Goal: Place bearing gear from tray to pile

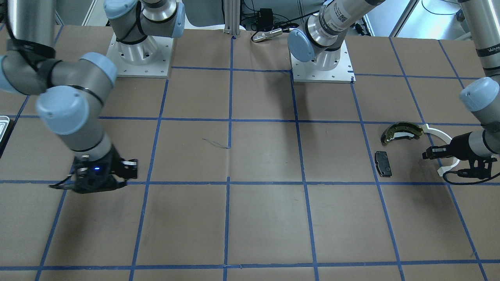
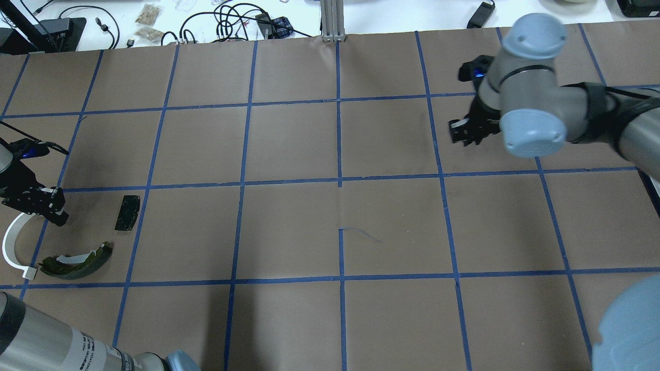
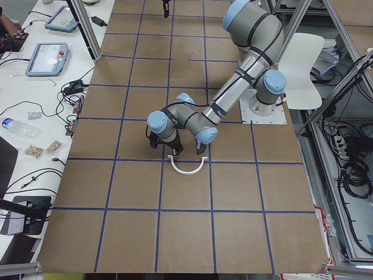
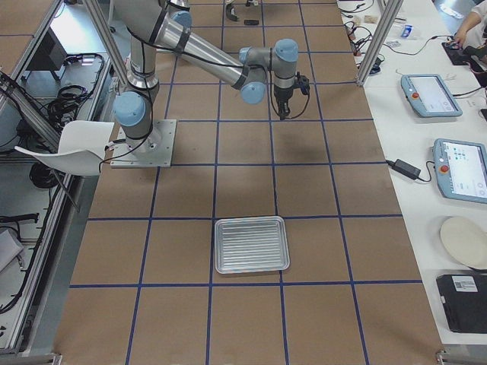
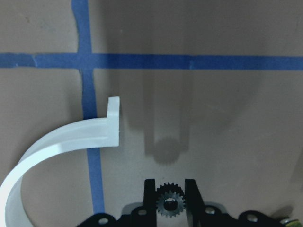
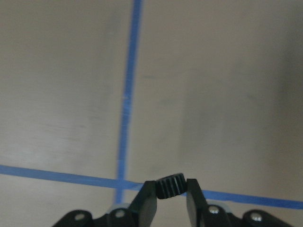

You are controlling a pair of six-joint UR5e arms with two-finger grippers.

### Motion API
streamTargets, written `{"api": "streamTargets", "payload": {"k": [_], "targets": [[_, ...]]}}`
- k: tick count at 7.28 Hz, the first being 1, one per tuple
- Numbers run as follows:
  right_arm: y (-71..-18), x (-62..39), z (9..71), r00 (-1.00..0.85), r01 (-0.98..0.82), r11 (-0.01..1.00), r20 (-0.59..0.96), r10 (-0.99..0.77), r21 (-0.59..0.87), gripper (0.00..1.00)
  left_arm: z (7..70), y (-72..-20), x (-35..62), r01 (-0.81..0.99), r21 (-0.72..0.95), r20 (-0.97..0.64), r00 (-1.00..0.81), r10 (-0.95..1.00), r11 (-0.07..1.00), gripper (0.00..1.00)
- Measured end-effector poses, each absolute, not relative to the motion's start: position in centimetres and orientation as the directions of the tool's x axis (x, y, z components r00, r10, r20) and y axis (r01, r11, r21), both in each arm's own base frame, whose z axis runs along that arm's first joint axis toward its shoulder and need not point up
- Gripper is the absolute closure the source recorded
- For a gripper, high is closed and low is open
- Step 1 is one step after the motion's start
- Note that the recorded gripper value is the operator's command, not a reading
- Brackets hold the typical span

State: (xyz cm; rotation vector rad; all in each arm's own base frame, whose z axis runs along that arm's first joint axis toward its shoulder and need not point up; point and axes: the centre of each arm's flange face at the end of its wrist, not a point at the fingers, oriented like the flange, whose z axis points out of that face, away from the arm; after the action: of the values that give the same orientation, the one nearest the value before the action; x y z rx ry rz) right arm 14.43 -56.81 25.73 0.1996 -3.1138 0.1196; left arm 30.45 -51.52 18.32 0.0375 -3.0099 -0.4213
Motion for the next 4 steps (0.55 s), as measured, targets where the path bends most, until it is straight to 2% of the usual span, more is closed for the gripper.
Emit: {"api": "streamTargets", "payload": {"k": [1,2,3,4], "targets": [[-54.7,22.6,25.0,-0.996,-0.088,0.993,0.008,-0.087,-0.081,0.88,17.8,-51.3,30.2,-0.012,0.281,0.102,-0.994,-0.042,0.96,0.12],[-52.3,29.3,23.8,-0.999,-0.05,0.995,-0.009,-0.051,-0.092,0.85,17.6,-51.2,30.0,-0.016,0.282,0.102,-0.994,-0.047,0.959,0.0],[-50.1,34.4,22.0,-0.999,-0.036,0.996,-0.035,-0.039,-0.087,0.53,17.8,-51.1,29.9,-0.018,0.279,0.098,-0.994,-0.047,0.96,0.0],[-48.3,37.8,20.5,-0.996,-0.043,0.996,-0.073,-0.049,-0.076,0.04,18.3,-51.2,29.9,-0.019,0.273,0.091,-0.995,-0.046,0.962,0.0]]}}
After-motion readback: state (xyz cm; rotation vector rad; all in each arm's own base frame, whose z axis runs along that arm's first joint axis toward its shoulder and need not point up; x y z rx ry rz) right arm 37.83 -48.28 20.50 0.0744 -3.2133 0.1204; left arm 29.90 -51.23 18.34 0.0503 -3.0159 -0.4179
